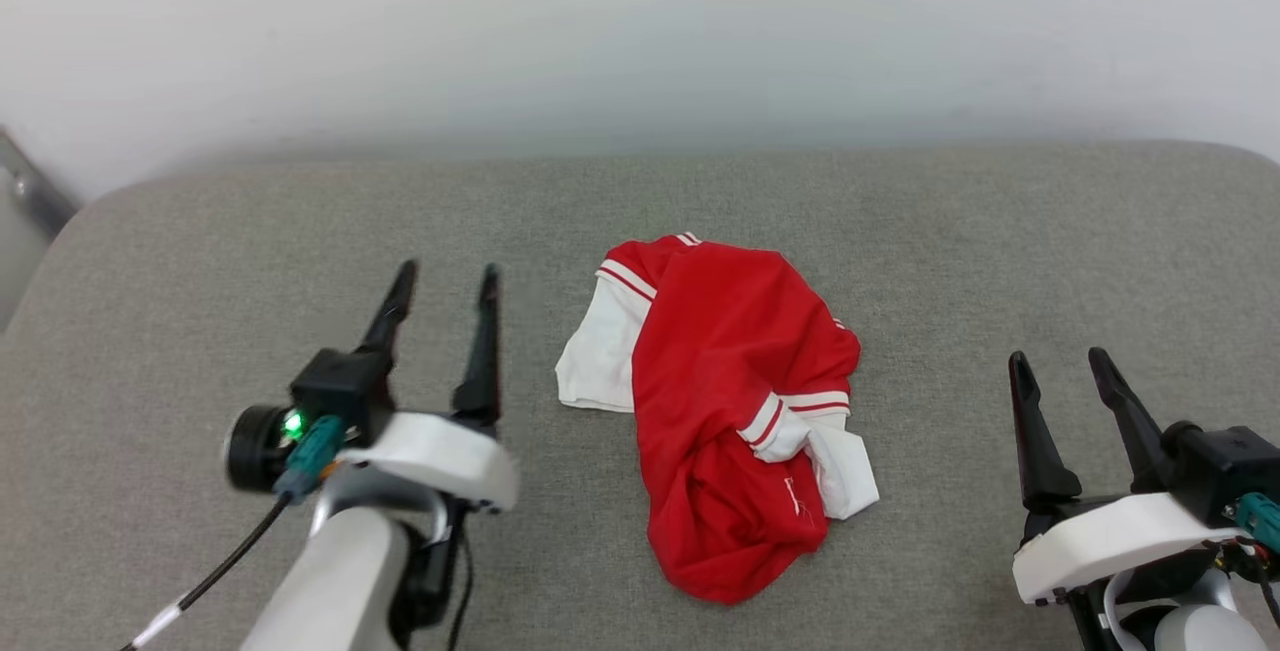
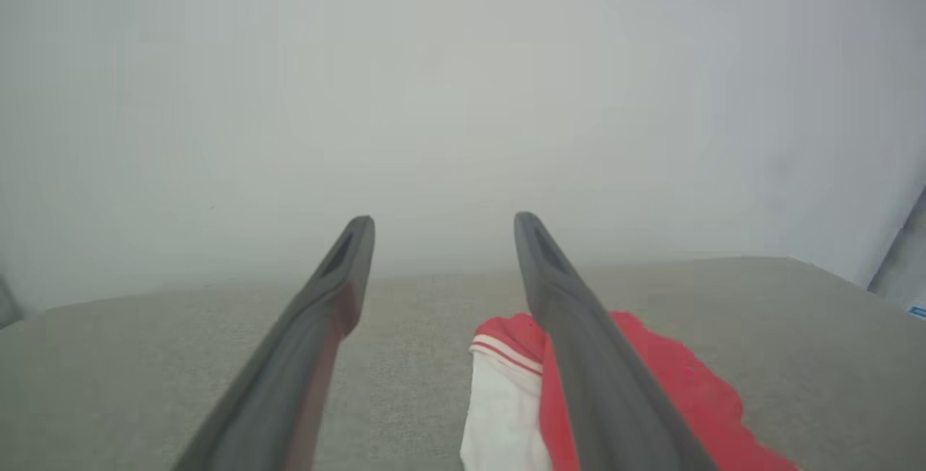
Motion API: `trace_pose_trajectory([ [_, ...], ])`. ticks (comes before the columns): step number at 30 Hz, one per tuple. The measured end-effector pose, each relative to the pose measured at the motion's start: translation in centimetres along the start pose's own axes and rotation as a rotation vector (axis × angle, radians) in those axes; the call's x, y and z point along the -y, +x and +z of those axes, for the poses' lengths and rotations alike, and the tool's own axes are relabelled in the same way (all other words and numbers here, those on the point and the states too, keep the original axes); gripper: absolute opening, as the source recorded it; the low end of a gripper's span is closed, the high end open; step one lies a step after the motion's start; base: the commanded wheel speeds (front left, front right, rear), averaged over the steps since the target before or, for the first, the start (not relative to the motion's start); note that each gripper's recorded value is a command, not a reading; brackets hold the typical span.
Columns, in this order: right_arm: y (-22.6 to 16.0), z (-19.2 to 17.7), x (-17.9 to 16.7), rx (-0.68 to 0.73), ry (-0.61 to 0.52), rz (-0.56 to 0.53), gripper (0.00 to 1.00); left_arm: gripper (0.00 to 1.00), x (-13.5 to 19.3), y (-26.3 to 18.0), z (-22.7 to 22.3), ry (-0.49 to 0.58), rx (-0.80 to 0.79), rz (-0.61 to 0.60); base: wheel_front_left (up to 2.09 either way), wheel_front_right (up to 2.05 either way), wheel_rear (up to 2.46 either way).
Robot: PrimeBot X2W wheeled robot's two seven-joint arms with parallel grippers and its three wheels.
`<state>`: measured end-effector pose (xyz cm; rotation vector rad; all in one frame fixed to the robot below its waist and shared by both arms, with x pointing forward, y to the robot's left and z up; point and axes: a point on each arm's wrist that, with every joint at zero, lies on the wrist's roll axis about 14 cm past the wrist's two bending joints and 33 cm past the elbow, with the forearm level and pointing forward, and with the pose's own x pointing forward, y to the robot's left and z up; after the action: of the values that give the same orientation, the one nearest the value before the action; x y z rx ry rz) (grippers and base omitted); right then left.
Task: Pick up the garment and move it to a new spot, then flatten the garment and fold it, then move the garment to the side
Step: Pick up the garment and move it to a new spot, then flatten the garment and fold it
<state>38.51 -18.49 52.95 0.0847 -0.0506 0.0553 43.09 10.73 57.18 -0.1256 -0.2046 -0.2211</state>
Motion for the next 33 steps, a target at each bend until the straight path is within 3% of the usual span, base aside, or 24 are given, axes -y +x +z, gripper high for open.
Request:
trace_pose_trajectory([
  [7,-1.1,0.4,-0.2,-0.004,-0.011,0.005,1.0,1.0,-4.9,-3.6,-1.6,0.064,-0.08,0.129,0.0,0.0,0.0],
  [26,-2.4,0.6,-0.6,-0.024,-0.021,0.013,1.0,1.0,-4.2,-5.3,-1.4,0.072,-0.102,0.117,0.0,0.0,0.0],
  [29,-2.3,-0.5,0.5,-0.078,-0.01,-0.018,1.0,1.0,-4.3,-5.2,-1.4,0.069,-0.099,0.12,0.0,0.0,0.0],
  [33,-1.7,-3.9,2.3,-0.265,0.034,-0.071,1.0,1.0,-4.4,-4.6,-1.0,0.063,-0.077,0.126,0.0,0.0,0.0],
])
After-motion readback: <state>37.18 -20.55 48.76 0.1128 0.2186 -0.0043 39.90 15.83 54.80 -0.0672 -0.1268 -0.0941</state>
